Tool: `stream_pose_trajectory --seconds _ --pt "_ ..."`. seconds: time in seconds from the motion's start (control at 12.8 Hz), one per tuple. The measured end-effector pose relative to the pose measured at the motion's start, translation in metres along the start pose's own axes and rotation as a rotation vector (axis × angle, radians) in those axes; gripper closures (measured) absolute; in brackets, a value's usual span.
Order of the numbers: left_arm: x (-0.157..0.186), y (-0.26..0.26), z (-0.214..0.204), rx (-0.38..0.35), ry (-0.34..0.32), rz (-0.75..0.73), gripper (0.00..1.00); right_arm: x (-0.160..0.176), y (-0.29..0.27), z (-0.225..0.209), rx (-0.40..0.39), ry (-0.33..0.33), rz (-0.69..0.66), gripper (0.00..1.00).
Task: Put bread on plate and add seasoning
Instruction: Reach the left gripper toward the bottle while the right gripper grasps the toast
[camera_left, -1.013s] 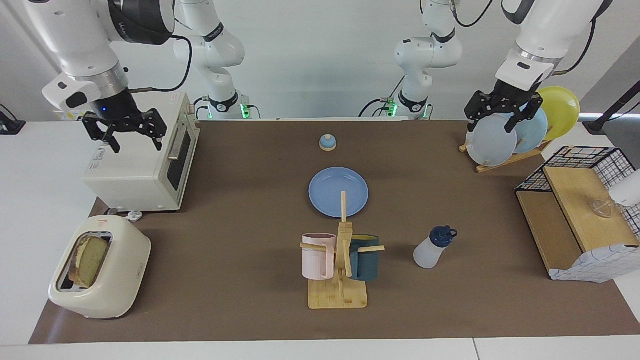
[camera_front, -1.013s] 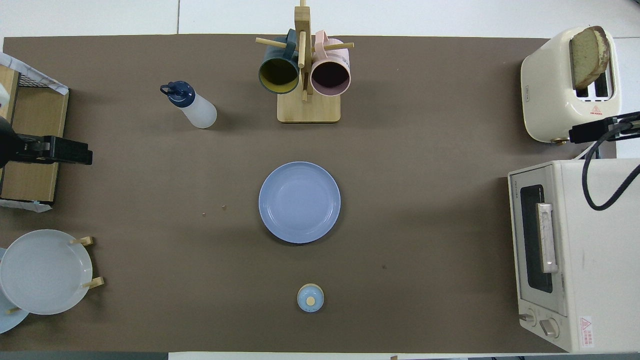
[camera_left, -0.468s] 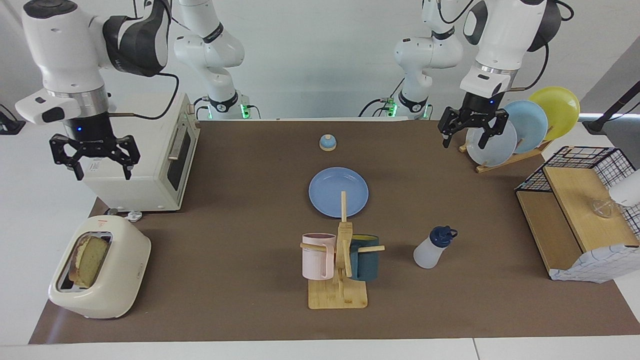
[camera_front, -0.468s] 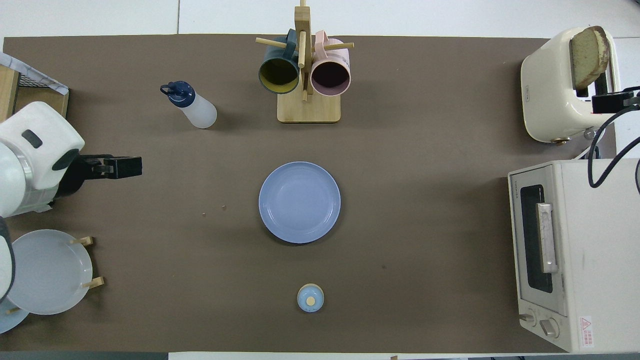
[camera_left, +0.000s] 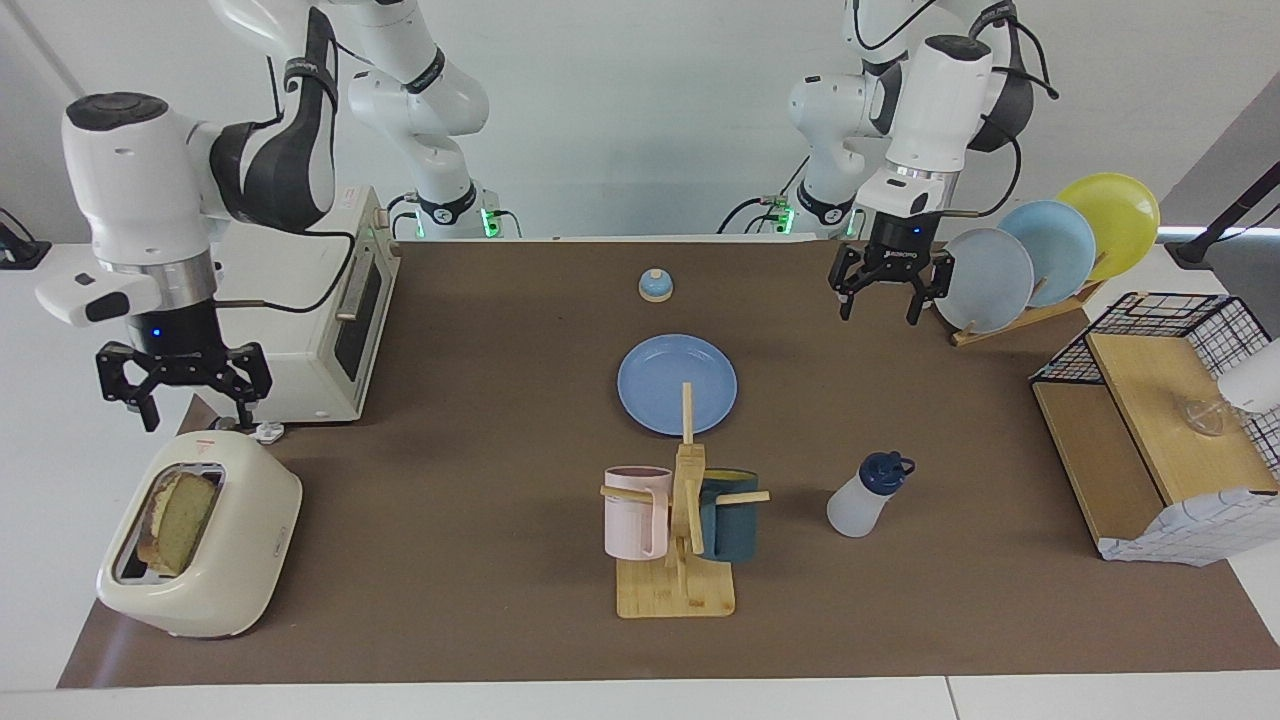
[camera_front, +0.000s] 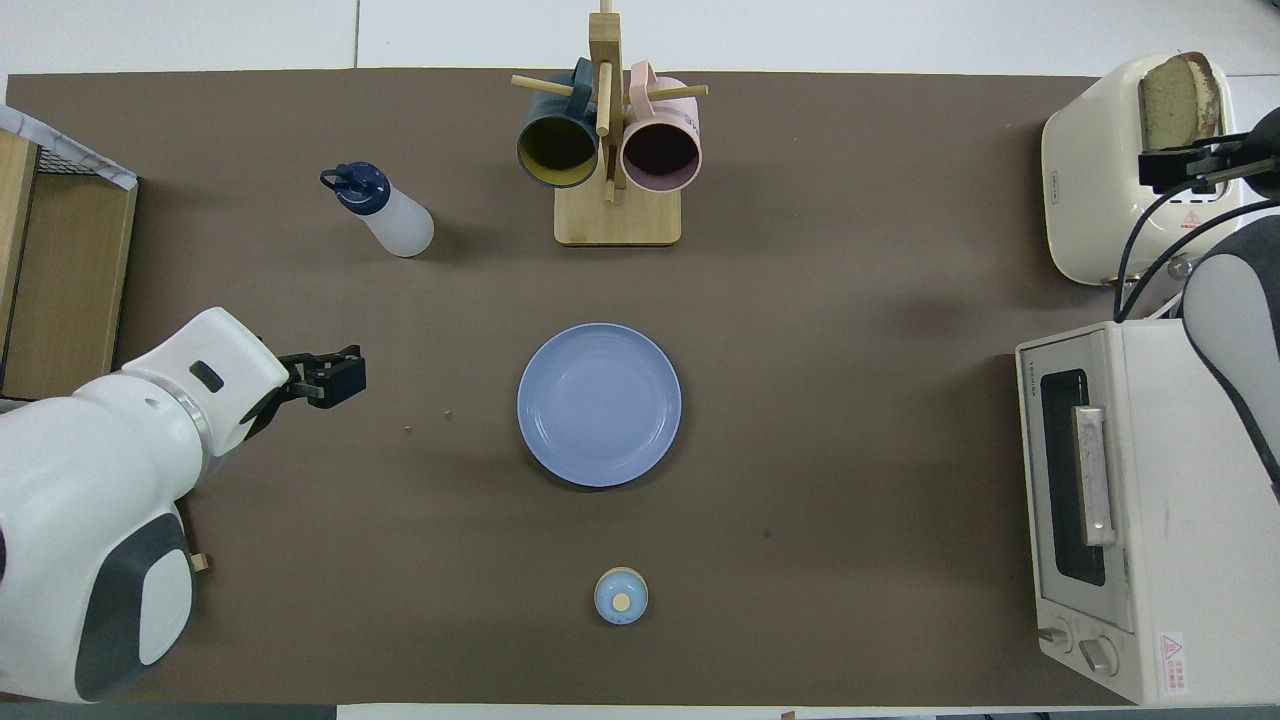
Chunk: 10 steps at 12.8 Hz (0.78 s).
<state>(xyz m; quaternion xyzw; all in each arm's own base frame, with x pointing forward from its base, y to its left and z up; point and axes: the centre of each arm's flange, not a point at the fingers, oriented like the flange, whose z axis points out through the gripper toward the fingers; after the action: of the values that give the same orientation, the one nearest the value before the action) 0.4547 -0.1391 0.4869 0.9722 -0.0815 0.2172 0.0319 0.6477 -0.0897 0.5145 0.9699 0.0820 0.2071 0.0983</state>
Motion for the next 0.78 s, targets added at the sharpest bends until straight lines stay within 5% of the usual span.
stream_pose_trajectory --seconds 0.78 --pt "-0.052 0.000 0.084 -0.040 0.198 -0.023 0.00 -0.004 0.028 0.042 -0.035 0.069 0.037 0.09"
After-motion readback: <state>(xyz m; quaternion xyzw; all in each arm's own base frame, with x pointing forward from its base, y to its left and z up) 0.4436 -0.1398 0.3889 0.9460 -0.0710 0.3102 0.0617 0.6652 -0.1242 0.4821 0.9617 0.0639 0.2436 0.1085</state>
